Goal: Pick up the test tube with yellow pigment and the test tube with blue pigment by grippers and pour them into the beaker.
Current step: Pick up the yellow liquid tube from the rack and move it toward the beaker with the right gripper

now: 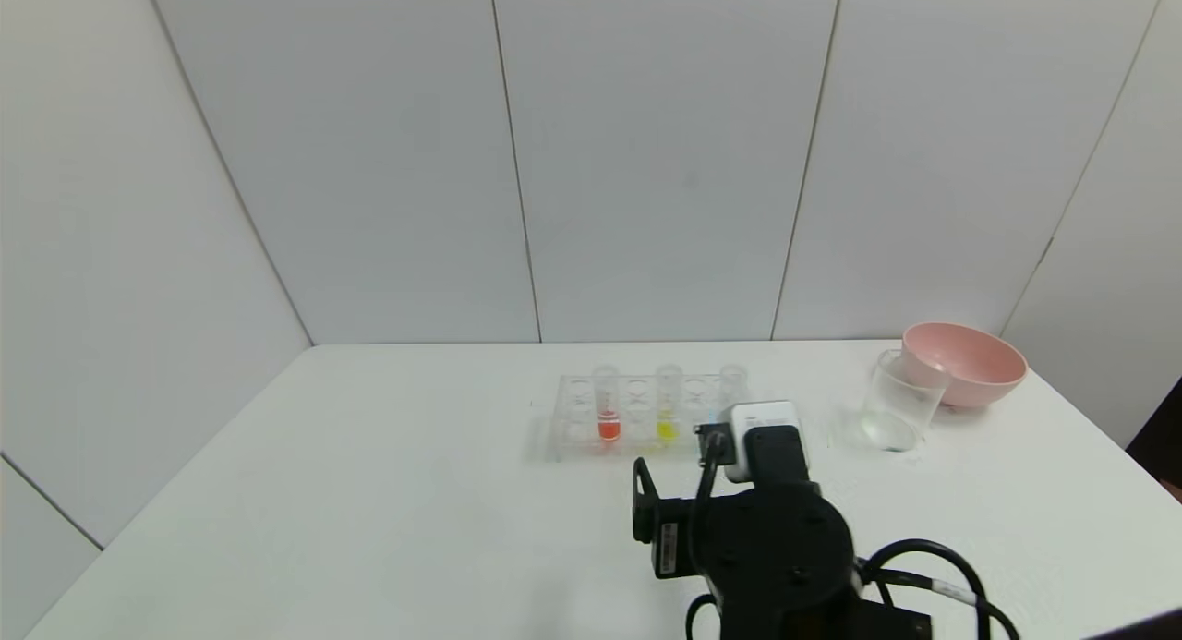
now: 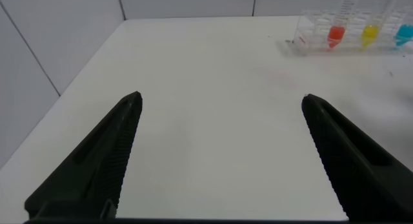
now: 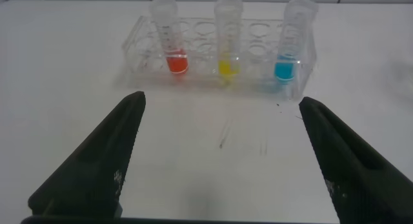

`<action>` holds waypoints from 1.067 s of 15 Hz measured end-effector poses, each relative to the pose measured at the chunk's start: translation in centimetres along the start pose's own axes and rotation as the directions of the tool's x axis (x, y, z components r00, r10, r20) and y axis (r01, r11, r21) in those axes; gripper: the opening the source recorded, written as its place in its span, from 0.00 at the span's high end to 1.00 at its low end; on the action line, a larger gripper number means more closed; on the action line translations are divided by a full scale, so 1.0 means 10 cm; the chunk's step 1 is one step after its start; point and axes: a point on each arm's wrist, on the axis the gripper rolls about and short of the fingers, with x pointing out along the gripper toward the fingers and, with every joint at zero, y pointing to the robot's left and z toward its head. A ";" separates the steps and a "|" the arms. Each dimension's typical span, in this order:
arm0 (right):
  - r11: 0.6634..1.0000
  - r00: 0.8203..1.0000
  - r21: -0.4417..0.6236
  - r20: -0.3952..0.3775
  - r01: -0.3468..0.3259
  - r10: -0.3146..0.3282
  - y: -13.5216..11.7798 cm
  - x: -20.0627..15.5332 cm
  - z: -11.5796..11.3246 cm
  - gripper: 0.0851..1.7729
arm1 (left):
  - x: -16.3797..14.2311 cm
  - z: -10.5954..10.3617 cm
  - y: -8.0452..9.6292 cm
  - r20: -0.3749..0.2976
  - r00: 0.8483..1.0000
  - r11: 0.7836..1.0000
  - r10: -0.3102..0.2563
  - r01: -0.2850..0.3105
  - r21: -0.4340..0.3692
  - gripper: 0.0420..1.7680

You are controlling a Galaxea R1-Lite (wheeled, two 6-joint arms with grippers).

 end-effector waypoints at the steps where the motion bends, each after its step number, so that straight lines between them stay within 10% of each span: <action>1: 1.000 1.000 -0.004 -0.004 0.004 -0.004 0.06 0.08 -0.06 0.04 | 0.00 0.00 0.00 0.000 1.000 1.000 0.000 0.000 0.000 0.00; 16: 0.995 0.998 -0.080 0.023 0.052 -0.050 0.07 1.20 -0.10 0.04 | 0.00 0.00 0.00 0.000 1.000 1.000 0.000 0.000 0.000 0.00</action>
